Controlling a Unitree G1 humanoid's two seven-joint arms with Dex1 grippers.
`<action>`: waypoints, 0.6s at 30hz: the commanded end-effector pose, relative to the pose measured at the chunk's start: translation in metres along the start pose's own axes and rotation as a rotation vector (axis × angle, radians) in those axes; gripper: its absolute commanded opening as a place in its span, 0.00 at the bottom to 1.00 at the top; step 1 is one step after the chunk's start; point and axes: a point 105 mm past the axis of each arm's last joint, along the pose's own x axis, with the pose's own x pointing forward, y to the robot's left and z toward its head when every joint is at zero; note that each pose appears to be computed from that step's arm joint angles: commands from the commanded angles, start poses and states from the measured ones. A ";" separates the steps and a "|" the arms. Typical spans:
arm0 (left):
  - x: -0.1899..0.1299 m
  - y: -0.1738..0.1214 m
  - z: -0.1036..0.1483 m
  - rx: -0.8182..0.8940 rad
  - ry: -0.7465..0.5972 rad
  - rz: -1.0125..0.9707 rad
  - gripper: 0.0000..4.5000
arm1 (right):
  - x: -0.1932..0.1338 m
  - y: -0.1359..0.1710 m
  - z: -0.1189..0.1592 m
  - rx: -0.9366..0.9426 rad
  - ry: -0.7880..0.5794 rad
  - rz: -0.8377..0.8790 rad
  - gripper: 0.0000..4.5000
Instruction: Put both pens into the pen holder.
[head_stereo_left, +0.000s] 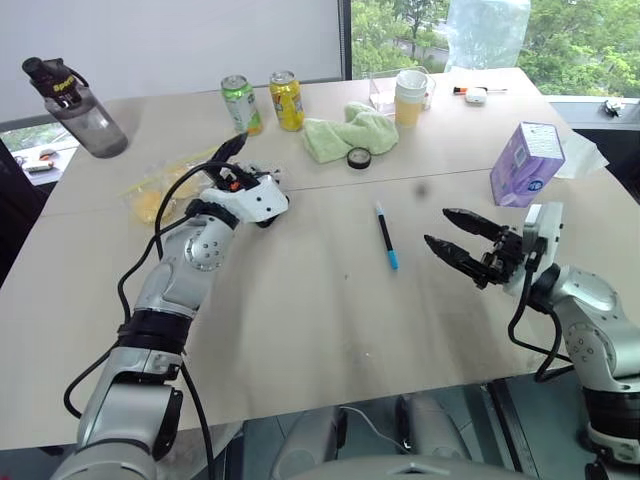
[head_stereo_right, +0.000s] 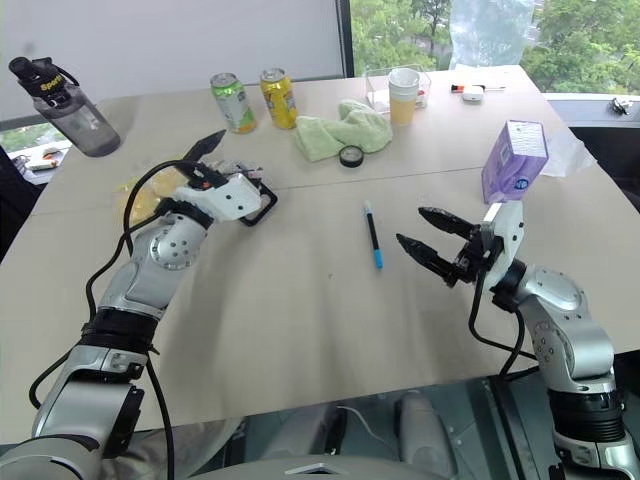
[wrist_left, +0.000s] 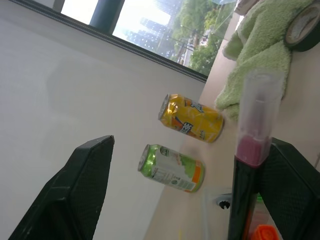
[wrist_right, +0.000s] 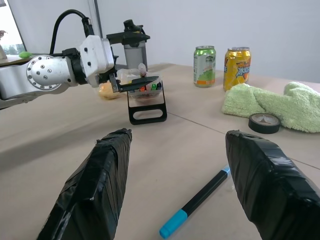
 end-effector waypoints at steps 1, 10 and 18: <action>0.000 0.021 0.003 -0.031 0.006 0.083 0.99 | 0.002 0.002 0.009 -0.025 -0.021 0.022 0.72; -0.005 0.025 -0.018 -0.144 0.115 0.117 0.99 | 0.001 0.004 0.006 -0.026 -0.007 0.018 0.72; -0.001 0.022 -0.014 -0.189 0.096 0.086 0.99 | -0.005 0.004 -0.003 -0.016 0.006 0.005 0.72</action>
